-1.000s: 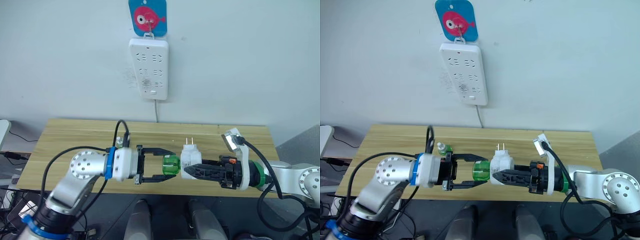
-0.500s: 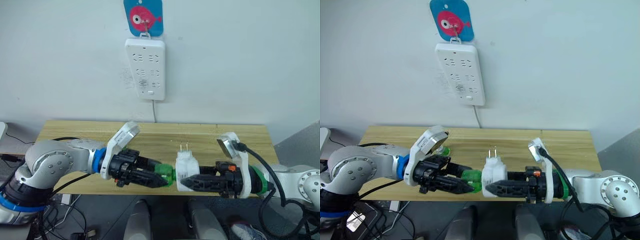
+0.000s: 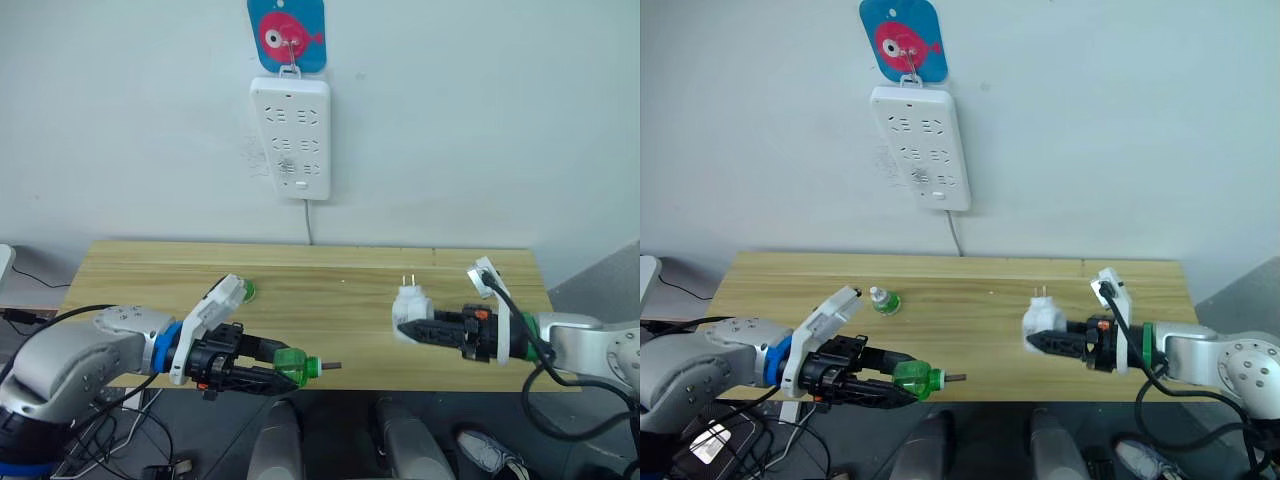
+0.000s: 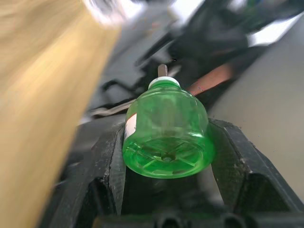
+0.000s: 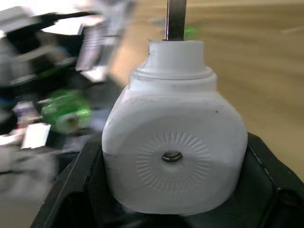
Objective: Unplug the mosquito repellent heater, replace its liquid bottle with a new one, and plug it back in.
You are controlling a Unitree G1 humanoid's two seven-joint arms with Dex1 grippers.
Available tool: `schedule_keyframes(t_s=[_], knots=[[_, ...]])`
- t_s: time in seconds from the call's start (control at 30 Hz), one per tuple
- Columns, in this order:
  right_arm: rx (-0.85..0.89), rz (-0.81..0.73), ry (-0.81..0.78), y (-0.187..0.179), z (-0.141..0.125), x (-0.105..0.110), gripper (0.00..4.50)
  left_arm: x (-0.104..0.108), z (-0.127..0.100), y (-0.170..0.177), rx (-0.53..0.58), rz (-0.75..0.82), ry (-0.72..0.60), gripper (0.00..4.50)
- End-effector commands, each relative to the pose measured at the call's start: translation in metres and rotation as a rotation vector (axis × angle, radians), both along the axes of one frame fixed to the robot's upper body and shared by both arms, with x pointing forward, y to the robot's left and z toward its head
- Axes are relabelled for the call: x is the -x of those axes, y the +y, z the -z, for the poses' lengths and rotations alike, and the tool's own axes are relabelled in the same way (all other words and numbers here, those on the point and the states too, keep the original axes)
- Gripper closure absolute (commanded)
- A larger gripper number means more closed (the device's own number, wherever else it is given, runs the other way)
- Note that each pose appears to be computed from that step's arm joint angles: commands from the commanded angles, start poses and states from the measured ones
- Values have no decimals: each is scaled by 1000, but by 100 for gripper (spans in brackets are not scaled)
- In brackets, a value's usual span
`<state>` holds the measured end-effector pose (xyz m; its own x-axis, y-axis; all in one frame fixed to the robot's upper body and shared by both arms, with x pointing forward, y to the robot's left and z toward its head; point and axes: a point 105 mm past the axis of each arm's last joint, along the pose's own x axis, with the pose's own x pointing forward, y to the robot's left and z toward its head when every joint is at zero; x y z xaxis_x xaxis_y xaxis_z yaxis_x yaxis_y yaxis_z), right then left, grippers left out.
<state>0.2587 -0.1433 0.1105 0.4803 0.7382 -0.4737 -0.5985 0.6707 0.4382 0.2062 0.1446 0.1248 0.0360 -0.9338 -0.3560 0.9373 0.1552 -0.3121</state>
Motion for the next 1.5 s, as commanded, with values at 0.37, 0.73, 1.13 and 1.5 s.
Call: schedule_keyframes(t_s=[0.37, 0.73, 1.13, 1.5], knots=[[587, 332, -57, -72, 60, -62, 149, -16, 19, -32, 37, -110, -601, 227], [644, 308, 11, -86, 67, -60, 20, -18, 22, -39, 41, -125, -634, 227], [416, 292, -221, -69, -20, -17, 0, -40, 8, -51, 175, -318, -634, 227], [-412, 179, -290, 58, -54, 11, 0, -65, -7, -71, 313, -474, -631, 227]])
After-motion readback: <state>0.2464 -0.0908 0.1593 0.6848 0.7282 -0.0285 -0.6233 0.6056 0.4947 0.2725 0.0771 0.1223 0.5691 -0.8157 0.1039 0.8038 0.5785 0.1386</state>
